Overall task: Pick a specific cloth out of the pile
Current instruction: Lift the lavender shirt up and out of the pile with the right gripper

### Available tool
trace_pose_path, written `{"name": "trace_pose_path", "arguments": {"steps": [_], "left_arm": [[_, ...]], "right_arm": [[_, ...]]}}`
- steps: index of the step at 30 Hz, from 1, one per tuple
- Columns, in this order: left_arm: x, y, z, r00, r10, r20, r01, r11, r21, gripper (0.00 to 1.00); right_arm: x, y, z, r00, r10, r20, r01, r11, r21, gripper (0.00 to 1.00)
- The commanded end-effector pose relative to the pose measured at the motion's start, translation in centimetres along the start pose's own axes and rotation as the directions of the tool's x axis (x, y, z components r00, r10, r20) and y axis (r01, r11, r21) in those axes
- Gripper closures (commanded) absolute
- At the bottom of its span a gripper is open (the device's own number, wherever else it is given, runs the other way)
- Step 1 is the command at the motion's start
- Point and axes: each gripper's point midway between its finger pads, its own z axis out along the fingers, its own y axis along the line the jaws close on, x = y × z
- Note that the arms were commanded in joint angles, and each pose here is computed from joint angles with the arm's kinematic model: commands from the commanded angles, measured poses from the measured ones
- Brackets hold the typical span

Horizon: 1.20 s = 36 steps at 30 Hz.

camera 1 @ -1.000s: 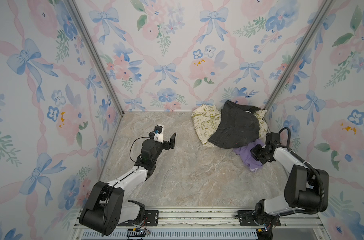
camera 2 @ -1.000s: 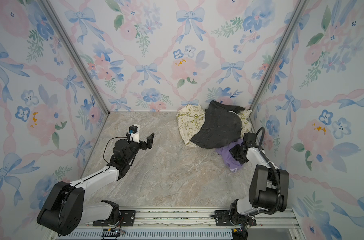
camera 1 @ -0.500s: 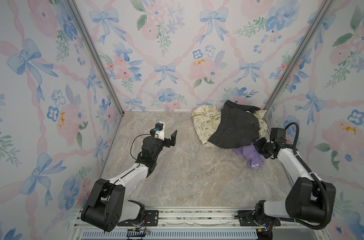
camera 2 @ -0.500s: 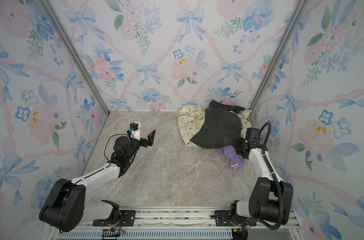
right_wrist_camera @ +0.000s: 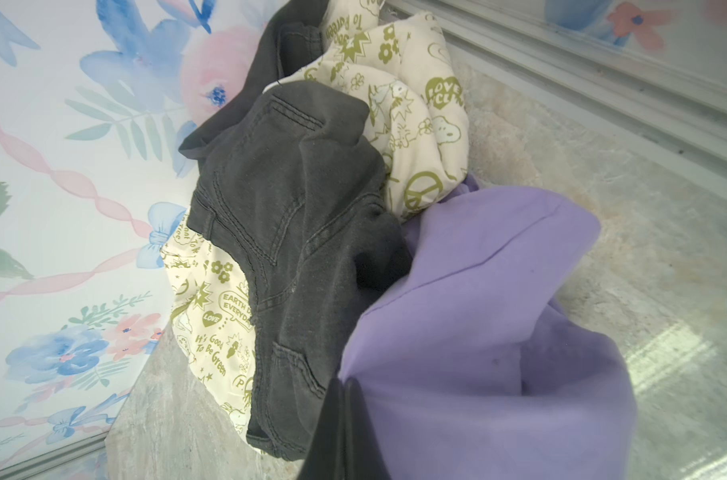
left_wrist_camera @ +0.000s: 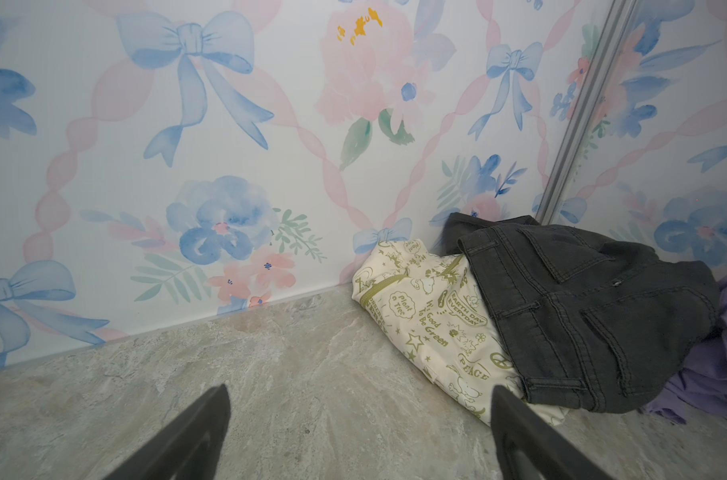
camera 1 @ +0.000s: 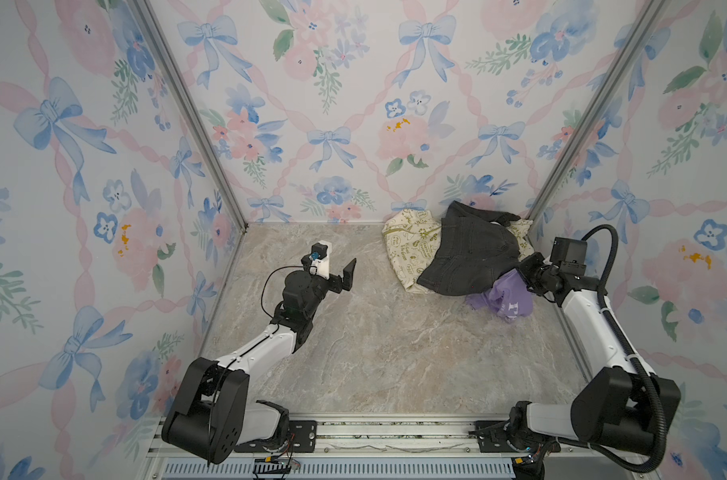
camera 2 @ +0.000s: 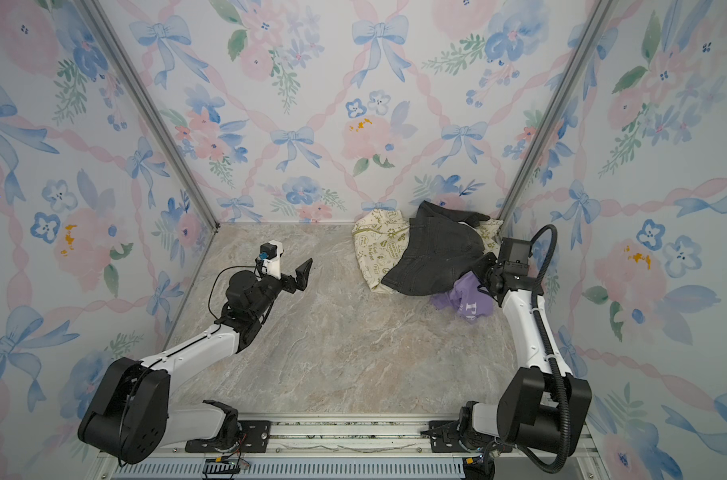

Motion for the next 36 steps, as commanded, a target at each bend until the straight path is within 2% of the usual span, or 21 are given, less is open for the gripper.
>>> {"name": "trace_pose_path", "arguments": {"steps": [1, 15, 26, 36], "left_arm": [[-0.9, -0.5, 0.5, 1.000, 0.009, 0.021, -0.010, 1.000, 0.022, 0.02], [-1.2, -0.7, 1.4, 1.000, 0.011, 0.022, -0.012, 0.999, 0.036, 0.02], [-1.2, -0.7, 1.4, 1.000, 0.009, 0.027, -0.010, 0.999, 0.037, 0.02], [-1.3, -0.8, 0.9, 0.999, 0.008, 0.032, -0.010, 0.999, 0.044, 0.02]], "right_arm": [[-2.0, 2.0, -0.9, 0.997, -0.004, 0.071, 0.007, 0.999, -0.045, 1.00], [-5.5, 4.7, -4.4, 0.976, 0.053, 0.212, -0.028, 0.993, -0.117, 1.00], [-6.8, 7.3, -6.8, 0.958, 0.001, 0.288, 0.046, 0.986, -0.158, 1.00], [-8.8, 10.2, -10.0, 0.920, -0.059, 0.387, 0.140, 0.973, -0.184, 1.00]]}}
